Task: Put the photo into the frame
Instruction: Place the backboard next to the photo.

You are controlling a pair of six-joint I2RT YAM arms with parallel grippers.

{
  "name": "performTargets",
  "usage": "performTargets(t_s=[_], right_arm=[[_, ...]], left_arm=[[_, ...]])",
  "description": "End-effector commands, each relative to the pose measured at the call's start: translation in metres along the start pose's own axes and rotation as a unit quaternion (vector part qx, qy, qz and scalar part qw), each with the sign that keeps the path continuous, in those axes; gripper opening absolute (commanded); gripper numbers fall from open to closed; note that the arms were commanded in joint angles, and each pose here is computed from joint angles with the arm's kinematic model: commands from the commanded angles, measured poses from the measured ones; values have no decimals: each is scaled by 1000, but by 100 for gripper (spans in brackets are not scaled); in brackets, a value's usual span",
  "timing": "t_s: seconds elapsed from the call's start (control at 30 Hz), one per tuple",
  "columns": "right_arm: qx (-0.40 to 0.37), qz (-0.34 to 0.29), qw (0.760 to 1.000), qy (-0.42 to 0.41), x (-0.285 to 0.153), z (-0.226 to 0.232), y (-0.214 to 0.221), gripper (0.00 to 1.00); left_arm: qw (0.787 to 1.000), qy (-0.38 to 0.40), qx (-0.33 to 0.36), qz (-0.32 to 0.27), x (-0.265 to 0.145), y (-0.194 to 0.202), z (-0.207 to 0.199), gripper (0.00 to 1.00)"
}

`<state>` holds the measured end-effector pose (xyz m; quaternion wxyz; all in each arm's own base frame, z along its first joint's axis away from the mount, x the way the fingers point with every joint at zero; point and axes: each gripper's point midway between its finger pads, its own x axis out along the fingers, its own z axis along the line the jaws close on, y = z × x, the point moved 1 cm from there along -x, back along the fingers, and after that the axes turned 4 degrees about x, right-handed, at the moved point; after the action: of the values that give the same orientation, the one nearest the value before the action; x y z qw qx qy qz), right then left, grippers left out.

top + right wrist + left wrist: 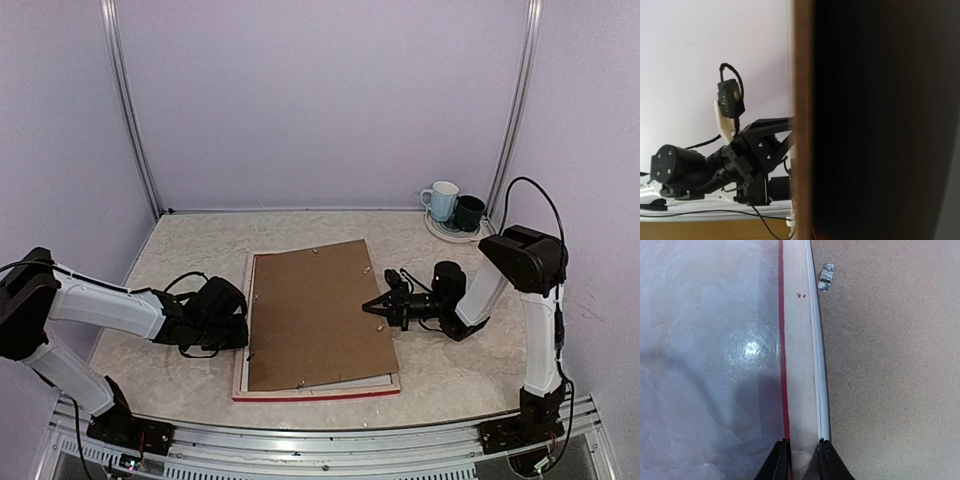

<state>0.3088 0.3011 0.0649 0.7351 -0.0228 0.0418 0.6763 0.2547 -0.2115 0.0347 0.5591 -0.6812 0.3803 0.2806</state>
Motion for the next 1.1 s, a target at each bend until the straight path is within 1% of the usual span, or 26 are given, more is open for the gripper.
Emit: performTargets(t_s=[0.0,0.33,0.67,0.87,0.97,1.07], right_arm=[[-17,-4,1000,-11,4,6,-4,0],[-18,5,1000,-12,18,6,-1,0],[-11,10,1000,-13,24,1,3,0],[-8,10,1000,-10,23,-2,5,0],[-8,10,1000,-8,22,-1,6,0],[-11,10,1000,2,21,-1,6,8]], left_arm=[[999,7,31,18,0,5,-7,22],[998,31,26,40,5,20,-14,22],[999,30,17,29,1,16,-13,22],[999,39,3,10,-4,7,-17,25],[999,41,2,11,-2,5,-19,26],[999,36,1,16,1,8,-18,26]])
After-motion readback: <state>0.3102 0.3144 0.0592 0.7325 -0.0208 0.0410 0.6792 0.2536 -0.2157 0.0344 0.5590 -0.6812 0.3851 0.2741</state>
